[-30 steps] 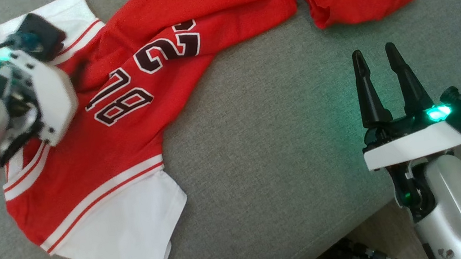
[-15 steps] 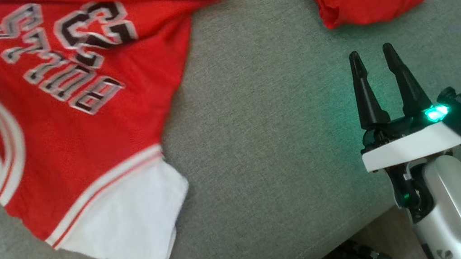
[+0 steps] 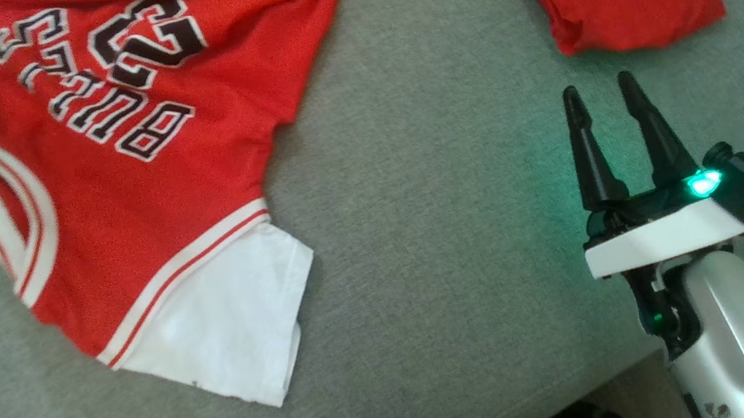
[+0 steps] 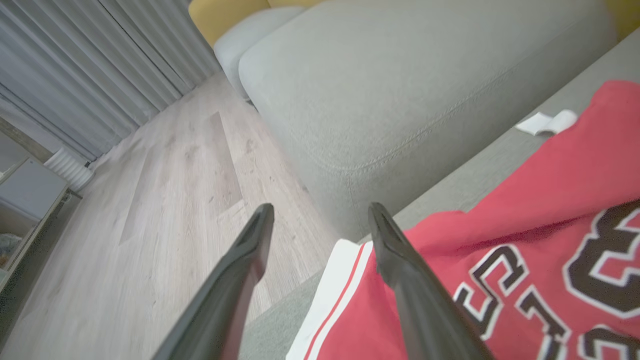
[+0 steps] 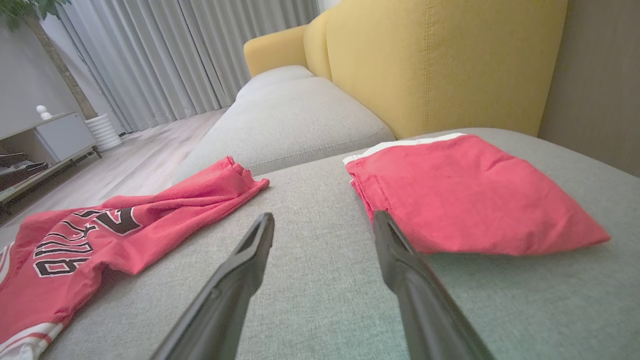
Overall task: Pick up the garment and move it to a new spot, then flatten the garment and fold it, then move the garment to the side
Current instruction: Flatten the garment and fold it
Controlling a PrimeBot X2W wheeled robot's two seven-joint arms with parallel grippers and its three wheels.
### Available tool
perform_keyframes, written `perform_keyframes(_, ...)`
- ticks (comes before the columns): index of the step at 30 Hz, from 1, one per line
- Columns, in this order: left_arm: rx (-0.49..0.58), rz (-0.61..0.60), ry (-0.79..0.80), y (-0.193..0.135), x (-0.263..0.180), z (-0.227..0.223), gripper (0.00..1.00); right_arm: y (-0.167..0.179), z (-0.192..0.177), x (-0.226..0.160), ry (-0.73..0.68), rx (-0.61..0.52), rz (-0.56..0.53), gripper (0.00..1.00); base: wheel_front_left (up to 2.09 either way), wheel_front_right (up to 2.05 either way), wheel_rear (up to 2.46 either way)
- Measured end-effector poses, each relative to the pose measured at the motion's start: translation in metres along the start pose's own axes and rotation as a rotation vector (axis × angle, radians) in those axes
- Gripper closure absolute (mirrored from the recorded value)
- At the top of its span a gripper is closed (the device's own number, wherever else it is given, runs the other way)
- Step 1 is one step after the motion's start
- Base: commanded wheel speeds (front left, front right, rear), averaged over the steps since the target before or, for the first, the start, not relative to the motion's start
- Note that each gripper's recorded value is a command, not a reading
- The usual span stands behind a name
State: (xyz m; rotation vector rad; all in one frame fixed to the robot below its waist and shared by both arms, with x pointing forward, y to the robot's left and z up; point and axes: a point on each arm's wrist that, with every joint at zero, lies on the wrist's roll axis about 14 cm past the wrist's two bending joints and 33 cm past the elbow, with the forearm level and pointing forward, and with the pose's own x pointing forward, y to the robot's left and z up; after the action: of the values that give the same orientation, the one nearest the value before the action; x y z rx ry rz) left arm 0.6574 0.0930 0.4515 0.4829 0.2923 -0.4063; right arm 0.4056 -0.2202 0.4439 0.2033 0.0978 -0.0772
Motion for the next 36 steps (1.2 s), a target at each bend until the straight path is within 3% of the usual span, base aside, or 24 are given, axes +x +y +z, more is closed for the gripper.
perform_keyframes(5, -0.051, -0.008, -0.129, -0.009, -0.017, 0.027, 0.0, 0.007, 0.008, 0.004, -0.026, -0.017, 0.025, 0.0, 0.0, 0.0, 0.0)
perform_keyframes(14, -0.268, 0.037, -0.28, -0.024, -0.084, 0.05, 0.0, 0.033, 0.021, 0.007, -0.071, -0.03, 0.098, 0.0, 0.0, 0.0, 0.0)
perform_keyframes(26, -0.528, 0.236, -0.215, -0.054, -0.212, -0.038, 0.0, 0.074, 0.02, 0.007, -0.064, -0.012, 0.207, 0.0, 0.0, 0.0, 0.0)
perform_keyframes(36, -0.587, 0.294, -0.259, -0.055, -0.237, -0.042, 0.0, 0.087, 0.008, 0.017, -0.025, -0.023, 0.24, 0.0, 0.0, 0.0, 0.0)
